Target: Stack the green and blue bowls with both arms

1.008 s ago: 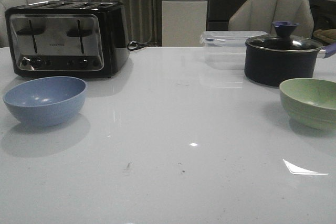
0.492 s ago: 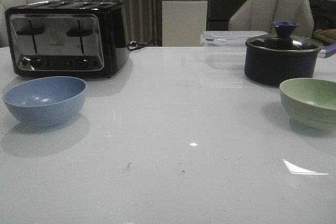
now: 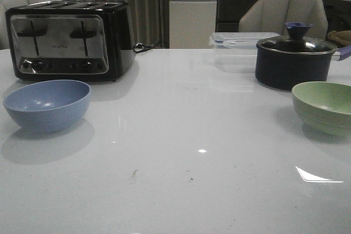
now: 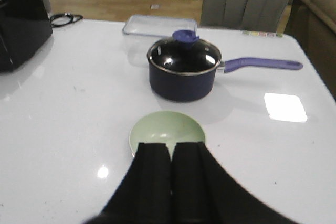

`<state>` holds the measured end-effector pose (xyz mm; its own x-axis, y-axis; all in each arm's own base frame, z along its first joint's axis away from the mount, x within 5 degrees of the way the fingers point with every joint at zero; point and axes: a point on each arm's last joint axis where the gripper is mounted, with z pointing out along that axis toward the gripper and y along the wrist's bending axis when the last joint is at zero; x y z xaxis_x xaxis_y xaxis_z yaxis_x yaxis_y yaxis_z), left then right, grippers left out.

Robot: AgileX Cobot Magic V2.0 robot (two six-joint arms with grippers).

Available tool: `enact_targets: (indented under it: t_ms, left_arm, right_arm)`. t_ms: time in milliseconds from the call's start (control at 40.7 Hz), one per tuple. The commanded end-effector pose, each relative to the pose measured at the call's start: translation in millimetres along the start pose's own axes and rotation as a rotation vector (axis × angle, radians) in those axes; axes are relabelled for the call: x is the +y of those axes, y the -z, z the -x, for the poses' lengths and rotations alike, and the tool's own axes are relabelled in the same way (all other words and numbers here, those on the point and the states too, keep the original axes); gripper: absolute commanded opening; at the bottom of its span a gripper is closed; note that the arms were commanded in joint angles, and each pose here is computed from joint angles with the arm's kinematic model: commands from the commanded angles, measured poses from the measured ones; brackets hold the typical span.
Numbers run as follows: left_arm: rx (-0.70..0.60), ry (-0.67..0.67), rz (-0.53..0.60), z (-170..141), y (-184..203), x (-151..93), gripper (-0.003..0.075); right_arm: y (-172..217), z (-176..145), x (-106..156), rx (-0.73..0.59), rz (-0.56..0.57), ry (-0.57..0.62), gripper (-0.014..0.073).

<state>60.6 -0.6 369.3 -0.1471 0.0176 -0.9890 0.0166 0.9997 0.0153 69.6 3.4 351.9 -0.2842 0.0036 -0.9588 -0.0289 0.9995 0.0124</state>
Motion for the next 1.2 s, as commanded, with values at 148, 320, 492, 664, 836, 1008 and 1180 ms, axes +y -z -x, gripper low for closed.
enact_targets:
  t_ms: [148,320,492,664,836,1008,1180]
  left_arm:
    - [0.186,0.015,-0.004,-3,-31,-1,0.0093]
    - [0.262,0.014,-0.005,-8,-47,-1,0.0093]
    - [0.312,0.007,-0.006,-12,-57,-1,0.0101]
    - [0.329,-0.02,-0.011,-14,-61,-1,0.03]
    - [0.331,-0.02,-0.011,-14,-61,-1,0.0444]
    - [0.331,-0.02,-0.011,-14,-61,-1,0.0442]
    - [0.331,-0.02,-0.011,-14,-61,-1,0.0442]
  right_arm:
    - [-35,6,-2,0.14,0.001,-0.005,0.0097]
    - [-57,-7,-4,0.265,0.004,-0.012,0.0097]
    - [-72,-17,-4,0.383,0.009,-0.018,0.0206]
    - [-82,-19,-5,0.407,0.008,-0.021,0.0529]
    - [-99,-21,-7,0.432,0.001,-0.037,0.0581]
    - [-123,-16,-11,0.485,-0.012,-0.055,0.0581]
    - [-153,-8,-24,0.531,-0.058,-0.086,0.0581]
